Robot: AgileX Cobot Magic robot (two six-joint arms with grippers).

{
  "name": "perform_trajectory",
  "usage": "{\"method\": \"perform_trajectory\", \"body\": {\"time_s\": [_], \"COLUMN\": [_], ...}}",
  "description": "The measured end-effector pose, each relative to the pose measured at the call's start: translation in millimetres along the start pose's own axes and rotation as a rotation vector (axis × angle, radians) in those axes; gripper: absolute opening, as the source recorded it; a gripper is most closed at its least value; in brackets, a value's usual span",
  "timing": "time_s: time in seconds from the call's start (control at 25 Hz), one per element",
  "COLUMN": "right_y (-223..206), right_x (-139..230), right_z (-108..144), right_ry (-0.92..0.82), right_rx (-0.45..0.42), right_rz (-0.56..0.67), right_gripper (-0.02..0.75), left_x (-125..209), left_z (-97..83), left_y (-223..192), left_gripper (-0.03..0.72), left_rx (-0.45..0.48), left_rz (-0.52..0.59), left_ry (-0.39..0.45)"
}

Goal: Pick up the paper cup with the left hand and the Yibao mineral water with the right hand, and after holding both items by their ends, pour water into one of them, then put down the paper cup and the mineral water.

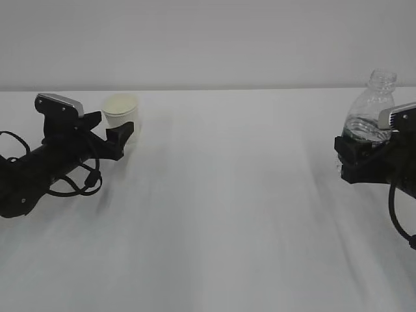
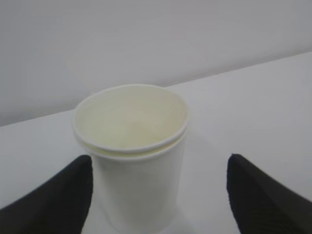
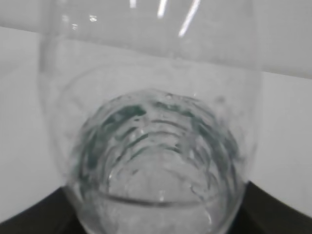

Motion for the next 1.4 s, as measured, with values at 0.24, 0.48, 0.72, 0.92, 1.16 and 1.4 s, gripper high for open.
{"method": "perform_trajectory", "body": {"time_s": [0.24, 0.48, 0.72, 0.92, 1.16, 1.4], "right_y": [0, 0, 0, 0, 0, 0], "right_x": [0, 0, 0, 0, 0, 0], "right_z": [0, 0, 0, 0, 0, 0], "right_ry": [0.003, 0.008, 0.015, 0.017, 0.017, 0.019], "right_rx": [-0.001, -0.001, -0.003, -0.003, -0.003, -0.003], "right_rz": [0.000, 0.000, -0.001, -0.001, -0.001, -0.001], "right_gripper": [0.435, 0.435, 0.435, 0.435, 0.435, 0.435], "left_x": [13, 15, 16, 24, 20, 23], "left_z": [6.5, 11.3, 15.2, 19.0, 20.6, 23.9], "left_y": [-5, -19, -29, -35, -43, -52], "left_gripper": [0.629, 0.628, 0.627, 0.625, 0.625, 0.619], "left_rx": [-0.024, -0.022, -0.023, -0.028, -0.024, -0.020], "left_rz": [0.014, -0.012, -0.035, -0.032, -0.059, -0.075], "left_ry": [0.015, 0.010, 0.007, 0.010, 0.004, 0.000]}}
Point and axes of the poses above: a point on each arm's last joint axis where the gripper is mounted, y pointing back along that axis away from the gripper, z along the wrist's bending axis when the last joint is at zero, x = y × z, the point moved 2 cm from there along -y, pointing out along that axis toward the gripper, and after that the axes turned 14 degrees about y, right-handed, at the moved point
